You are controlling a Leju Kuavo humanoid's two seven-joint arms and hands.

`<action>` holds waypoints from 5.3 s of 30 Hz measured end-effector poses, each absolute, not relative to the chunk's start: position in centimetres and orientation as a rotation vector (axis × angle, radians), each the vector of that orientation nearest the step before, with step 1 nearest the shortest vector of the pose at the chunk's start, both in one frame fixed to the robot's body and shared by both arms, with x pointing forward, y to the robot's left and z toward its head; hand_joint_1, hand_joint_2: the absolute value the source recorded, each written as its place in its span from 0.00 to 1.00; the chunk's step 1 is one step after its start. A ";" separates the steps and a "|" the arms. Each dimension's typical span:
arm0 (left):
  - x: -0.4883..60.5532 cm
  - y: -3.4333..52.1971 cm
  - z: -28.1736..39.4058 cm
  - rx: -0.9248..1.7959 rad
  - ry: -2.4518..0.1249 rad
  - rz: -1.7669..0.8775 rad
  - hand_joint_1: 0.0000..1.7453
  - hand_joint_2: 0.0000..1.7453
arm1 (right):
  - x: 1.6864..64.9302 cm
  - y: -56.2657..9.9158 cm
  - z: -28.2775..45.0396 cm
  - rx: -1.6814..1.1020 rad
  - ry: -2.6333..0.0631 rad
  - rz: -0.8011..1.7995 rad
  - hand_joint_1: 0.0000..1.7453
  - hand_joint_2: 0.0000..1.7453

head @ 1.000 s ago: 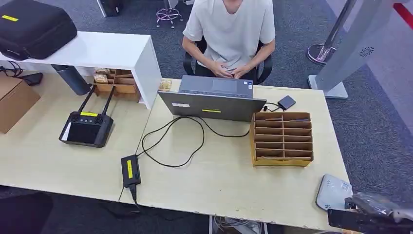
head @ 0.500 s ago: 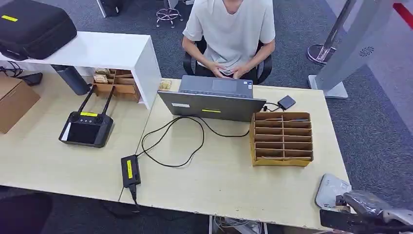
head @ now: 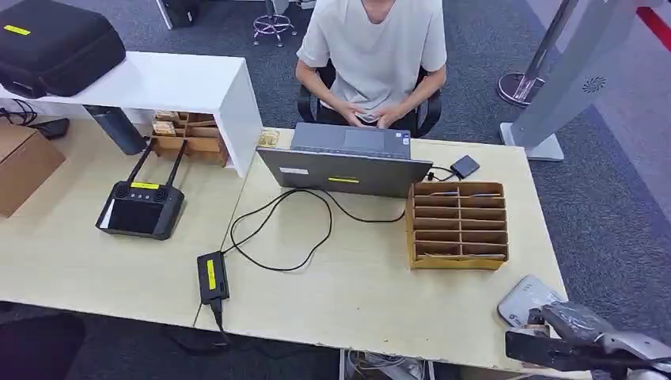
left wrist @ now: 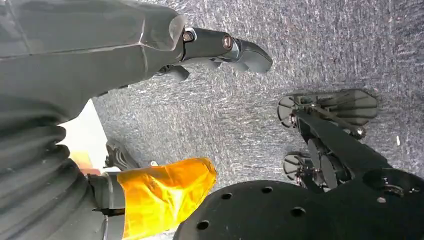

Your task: Pass the card to the sensor for recognition and then transmit it.

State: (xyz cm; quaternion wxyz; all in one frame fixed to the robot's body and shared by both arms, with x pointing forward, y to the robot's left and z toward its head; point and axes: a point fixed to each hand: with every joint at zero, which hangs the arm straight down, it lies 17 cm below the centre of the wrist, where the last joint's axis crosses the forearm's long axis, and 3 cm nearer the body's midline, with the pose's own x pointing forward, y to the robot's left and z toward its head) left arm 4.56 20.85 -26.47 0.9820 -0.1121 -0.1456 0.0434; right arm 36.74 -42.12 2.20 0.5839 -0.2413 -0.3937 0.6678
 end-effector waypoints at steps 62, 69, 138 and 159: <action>4.6 21.1 -26.2 -0.226 -0.352 -0.034 0.00 1.00 | 53.4 -21.1 32.8 -1.507 -1.984 1.178 1.00 1.00; 4.5 21.1 -26.3 -0.227 -0.348 -0.048 0.00 1.00 | 53.9 -21.2 33.6 -1.522 -1.984 1.145 1.00 1.00; 4.0 21.1 -26.3 -0.212 -0.350 0.018 0.00 1.00 | 53.7 -24.9 27.8 -1.216 -1.634 1.452 0.00 1.00; 4.1 20.6 -26.3 -0.218 -0.349 0.020 0.00 1.00 | 53.0 -24.8 22.0 -1.238 -1.607 1.409 0.00 1.00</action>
